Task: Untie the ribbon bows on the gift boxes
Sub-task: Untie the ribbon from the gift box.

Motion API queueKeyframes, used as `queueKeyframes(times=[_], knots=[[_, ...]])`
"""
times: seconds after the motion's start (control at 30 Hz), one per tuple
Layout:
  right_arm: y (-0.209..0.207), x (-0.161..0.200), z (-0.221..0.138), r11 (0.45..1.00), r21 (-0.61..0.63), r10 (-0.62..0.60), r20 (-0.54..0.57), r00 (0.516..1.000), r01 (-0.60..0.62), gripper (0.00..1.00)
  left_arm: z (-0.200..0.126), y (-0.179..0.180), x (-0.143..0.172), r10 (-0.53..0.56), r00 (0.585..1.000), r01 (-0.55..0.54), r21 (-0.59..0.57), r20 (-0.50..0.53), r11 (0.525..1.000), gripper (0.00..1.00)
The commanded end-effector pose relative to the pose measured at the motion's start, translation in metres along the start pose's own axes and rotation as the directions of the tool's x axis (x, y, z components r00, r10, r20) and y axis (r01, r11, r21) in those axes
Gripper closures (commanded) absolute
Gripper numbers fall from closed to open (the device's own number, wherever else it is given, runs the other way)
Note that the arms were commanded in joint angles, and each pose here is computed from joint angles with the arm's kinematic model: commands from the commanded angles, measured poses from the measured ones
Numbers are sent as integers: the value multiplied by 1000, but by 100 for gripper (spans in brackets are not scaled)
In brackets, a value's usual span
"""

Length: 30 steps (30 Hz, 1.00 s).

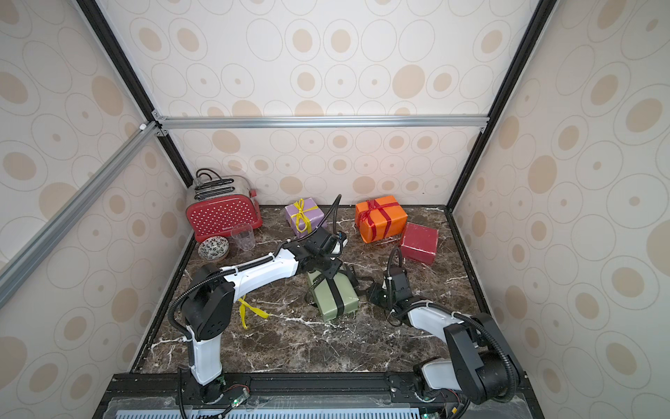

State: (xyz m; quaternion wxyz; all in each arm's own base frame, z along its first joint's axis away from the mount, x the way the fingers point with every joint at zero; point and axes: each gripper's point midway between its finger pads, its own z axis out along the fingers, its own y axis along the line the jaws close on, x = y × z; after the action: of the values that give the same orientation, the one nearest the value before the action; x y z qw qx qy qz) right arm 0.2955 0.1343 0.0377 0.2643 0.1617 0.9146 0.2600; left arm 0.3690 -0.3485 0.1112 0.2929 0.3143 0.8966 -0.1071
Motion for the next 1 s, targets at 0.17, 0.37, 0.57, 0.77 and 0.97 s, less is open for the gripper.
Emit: queueKeyframes(times=[0.17,0.37,0.57,0.77,0.97], knots=[[5,-6,0,1000,-8,3,6,1000,-3,61,-26,52,-16,-72,991,103,-292,113,951,100],[4,-5,-1,1000,-7,2,6,1000,-2,61,-63,111,8,-226,942,326,-522,248,788,100],[4,-5,-1,1000,-6,3,7,1000,-3,61,-58,135,47,-344,912,407,-578,222,707,100],[3,-5,-2,1000,-3,5,8,1000,-5,60,-58,150,78,-424,878,468,-580,221,667,88],[3,-5,-3,1000,-3,2,15,1000,-1,57,-78,160,95,-472,842,533,-545,262,647,37]])
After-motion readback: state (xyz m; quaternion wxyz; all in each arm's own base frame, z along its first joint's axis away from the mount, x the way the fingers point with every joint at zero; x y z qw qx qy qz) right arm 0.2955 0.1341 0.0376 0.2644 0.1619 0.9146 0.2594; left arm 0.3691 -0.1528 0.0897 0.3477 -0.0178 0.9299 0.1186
